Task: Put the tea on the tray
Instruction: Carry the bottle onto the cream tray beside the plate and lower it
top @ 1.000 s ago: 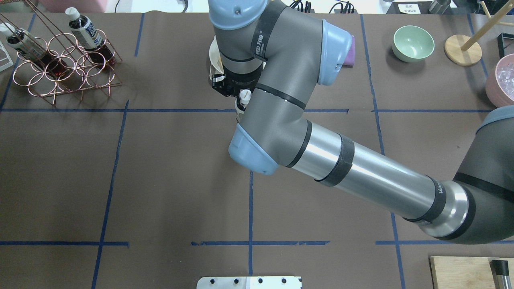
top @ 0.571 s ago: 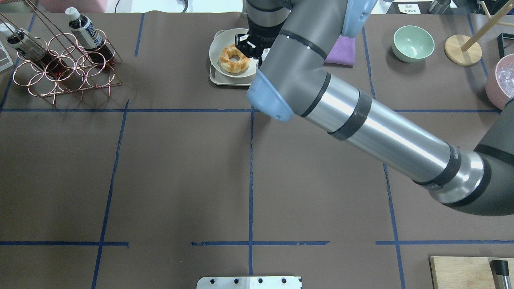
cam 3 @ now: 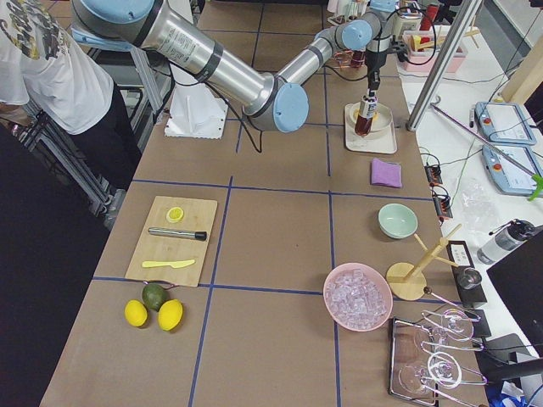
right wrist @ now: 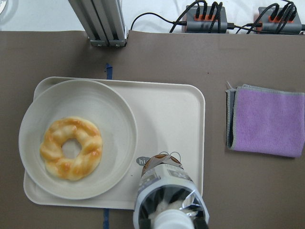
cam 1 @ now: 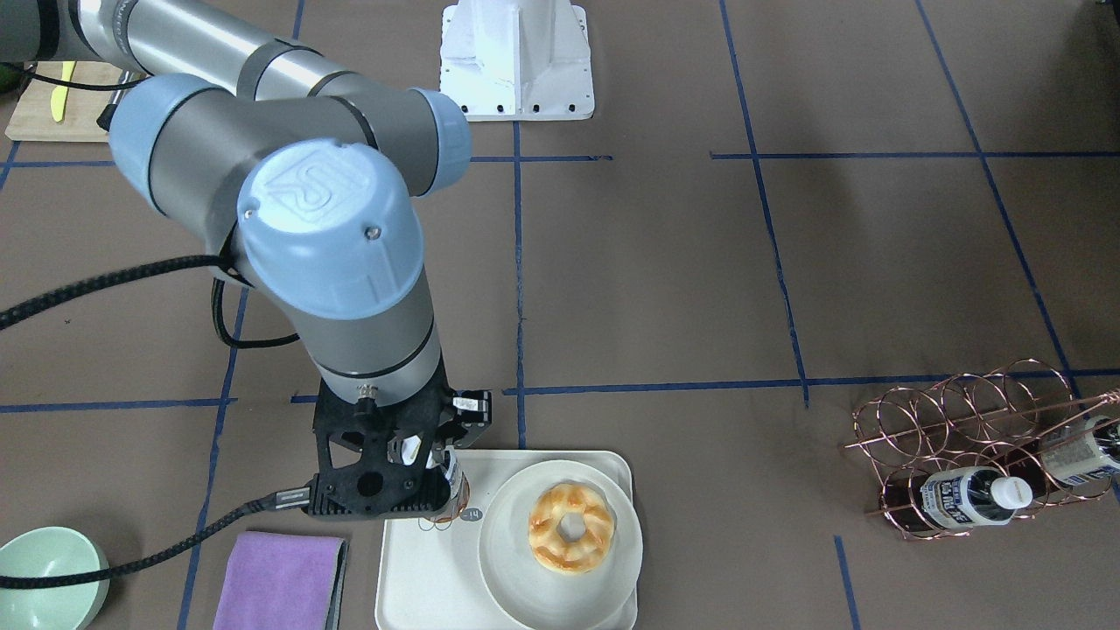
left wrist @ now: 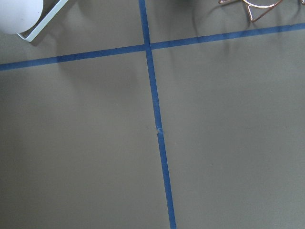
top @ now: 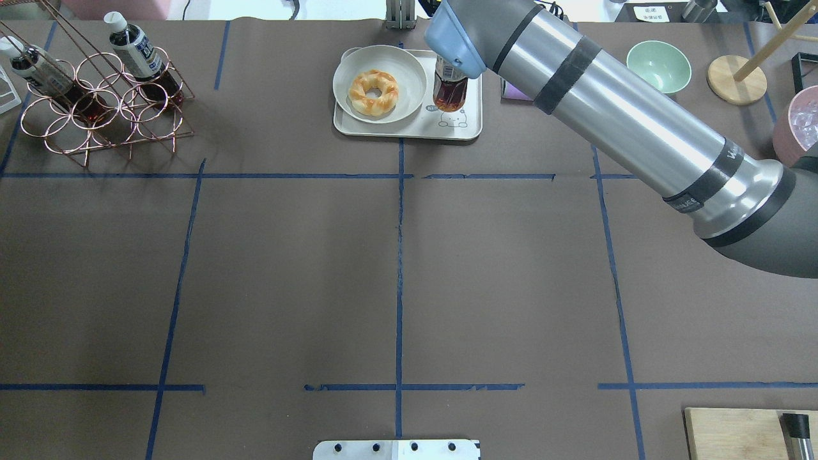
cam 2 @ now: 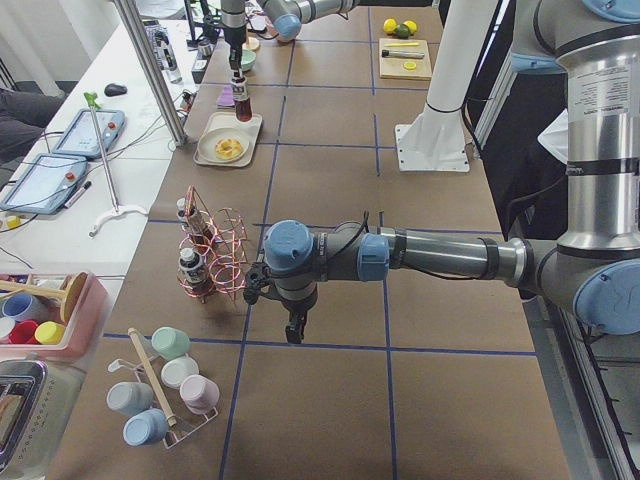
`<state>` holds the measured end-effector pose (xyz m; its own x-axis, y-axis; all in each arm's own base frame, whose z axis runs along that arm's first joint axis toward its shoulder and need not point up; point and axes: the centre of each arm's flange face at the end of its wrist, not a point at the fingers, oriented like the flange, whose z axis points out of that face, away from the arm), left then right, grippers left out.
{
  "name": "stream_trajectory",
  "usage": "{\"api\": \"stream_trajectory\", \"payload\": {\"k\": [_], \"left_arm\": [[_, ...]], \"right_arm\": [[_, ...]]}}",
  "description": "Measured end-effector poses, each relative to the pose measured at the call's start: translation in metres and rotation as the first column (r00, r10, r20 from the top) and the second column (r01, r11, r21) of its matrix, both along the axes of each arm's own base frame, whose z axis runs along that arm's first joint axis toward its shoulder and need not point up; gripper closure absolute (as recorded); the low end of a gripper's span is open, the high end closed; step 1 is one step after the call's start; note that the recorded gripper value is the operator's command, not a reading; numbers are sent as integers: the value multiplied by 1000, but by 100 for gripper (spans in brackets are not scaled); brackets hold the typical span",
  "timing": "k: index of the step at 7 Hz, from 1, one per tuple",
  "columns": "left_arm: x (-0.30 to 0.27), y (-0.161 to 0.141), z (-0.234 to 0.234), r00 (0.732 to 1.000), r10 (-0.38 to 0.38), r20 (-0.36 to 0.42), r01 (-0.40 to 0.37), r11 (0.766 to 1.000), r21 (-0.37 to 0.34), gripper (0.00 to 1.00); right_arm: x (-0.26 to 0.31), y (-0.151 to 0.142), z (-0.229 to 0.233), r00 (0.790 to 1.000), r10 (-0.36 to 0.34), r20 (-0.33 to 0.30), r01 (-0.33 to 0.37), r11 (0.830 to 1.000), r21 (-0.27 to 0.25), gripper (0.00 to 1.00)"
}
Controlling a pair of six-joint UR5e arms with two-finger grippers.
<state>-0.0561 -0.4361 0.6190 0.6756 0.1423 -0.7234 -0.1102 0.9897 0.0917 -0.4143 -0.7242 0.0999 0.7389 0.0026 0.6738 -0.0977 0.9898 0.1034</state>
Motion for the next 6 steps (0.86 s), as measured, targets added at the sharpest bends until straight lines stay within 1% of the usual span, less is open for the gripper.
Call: {"api": "stream_trajectory", "payload": {"k": [1, 2, 3, 5, 6], "left_arm": [[0, -1, -1, 1000, -2, 0, 2, 1000, 1, 0], [0, -3, -2, 1000, -2, 0, 2, 1000, 3, 0], [0, -4, -4, 1000, -3, 0, 3, 1000, 6, 0], [0, -5, -8, 1000, -3, 0, 3, 1000, 14, 0], [0, -5, -9, 1000, -3, 0, 3, 1000, 16, 0]], "right_arm": [[0, -9, 8, 1000, -6, -7, 6, 1000, -5, 97], [-1, -13, 16, 1000, -17, -17, 17, 1000, -8, 89], [-3, -15, 22, 999, -25, -24, 25, 1000, -12, 78], [-8, -15, 30, 999, -33, -31, 33, 999, -18, 77], [-10, -14, 30, 999, -33, -29, 33, 999, -19, 73]]}}
